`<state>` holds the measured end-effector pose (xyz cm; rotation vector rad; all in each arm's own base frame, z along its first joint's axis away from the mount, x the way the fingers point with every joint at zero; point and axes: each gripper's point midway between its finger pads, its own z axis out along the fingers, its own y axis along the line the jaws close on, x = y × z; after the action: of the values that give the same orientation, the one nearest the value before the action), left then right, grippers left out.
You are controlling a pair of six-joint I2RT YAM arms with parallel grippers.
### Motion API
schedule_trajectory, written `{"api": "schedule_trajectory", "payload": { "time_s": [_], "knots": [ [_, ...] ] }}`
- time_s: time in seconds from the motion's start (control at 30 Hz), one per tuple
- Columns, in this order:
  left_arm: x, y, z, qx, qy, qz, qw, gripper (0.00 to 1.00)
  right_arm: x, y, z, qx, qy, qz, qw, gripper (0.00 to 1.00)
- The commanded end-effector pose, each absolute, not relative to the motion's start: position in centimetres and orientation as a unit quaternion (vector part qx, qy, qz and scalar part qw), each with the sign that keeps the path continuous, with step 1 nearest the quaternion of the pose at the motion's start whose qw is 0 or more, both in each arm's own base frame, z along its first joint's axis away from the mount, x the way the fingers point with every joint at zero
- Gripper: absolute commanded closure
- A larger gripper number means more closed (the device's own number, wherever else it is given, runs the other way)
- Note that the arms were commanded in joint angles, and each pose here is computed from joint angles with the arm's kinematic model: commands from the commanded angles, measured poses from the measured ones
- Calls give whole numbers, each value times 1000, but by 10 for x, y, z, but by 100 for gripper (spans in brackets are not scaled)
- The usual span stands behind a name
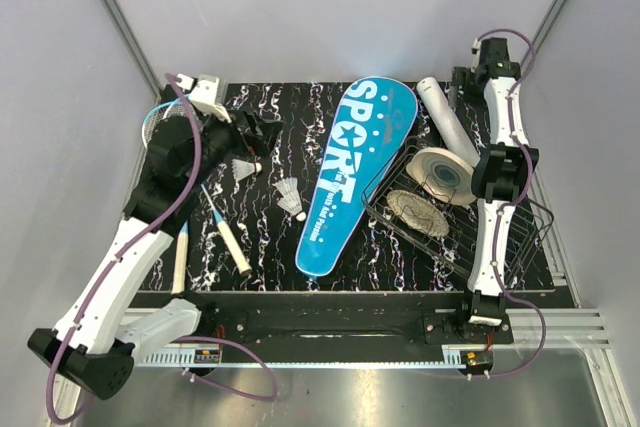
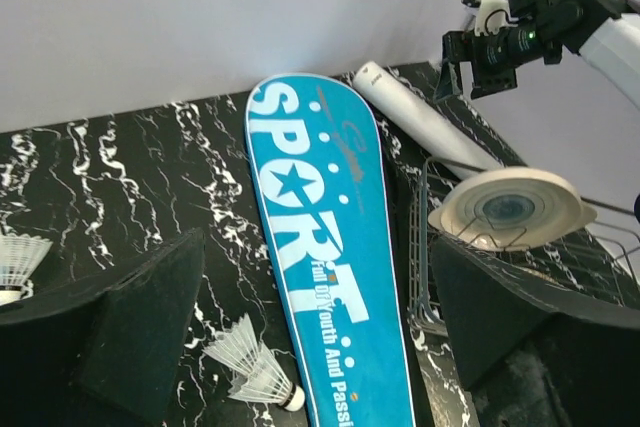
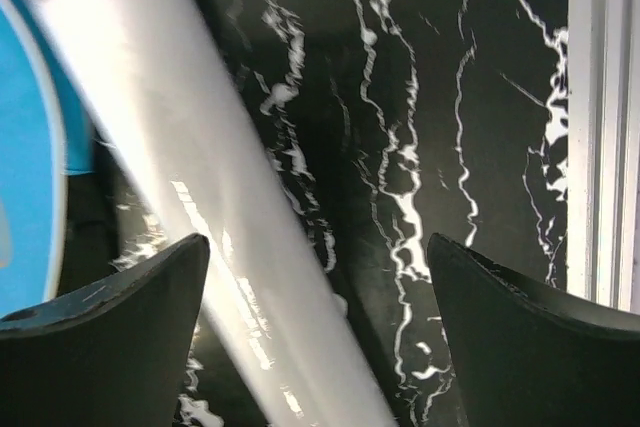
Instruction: Pack up the badminton gear
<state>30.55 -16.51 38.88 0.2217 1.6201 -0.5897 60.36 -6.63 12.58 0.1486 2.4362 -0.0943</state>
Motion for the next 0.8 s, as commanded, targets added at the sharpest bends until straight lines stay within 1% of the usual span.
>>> {"api": "schedule_trajectory", "payload": {
  "time_s": [0.0, 0.1, 0.13, 0.2, 0.37, 0.57, 0.7, 0.77],
  "knots": [
    [306, -187, 388, 130, 706, -274, 639, 1, 604, -63, 148, 2, 932, 1, 362, 4],
    [307, -201, 378, 144, 716, -283, 621, 1, 604, -54, 148, 1, 931, 26, 364, 5],
    [307, -205, 374, 149, 720, -287, 614, 1, 600, -51, 138, 2, 935, 33, 352, 5],
    [307, -207, 372, 150, 722, -290, 610, 1, 599, -42, 137, -12, 934, 55, 354, 5],
    [309, -208, 369, 150, 725, -289, 607, 1, 587, -28, 98, -23, 946, 90, 310, 5],
    [310, -209, 367, 151, 727, -289, 605, 1, 585, -28, 78, -41, 955, 53, 289, 5],
    [310, -209, 366, 150, 727, -289, 605, 1, 591, -38, 78, -46, 953, -4, 298, 10],
    [310, -210, 366, 151, 727, -290, 604, 1, 593, -35, 80, -56, 951, 1, 304, 14]
  ]
}}
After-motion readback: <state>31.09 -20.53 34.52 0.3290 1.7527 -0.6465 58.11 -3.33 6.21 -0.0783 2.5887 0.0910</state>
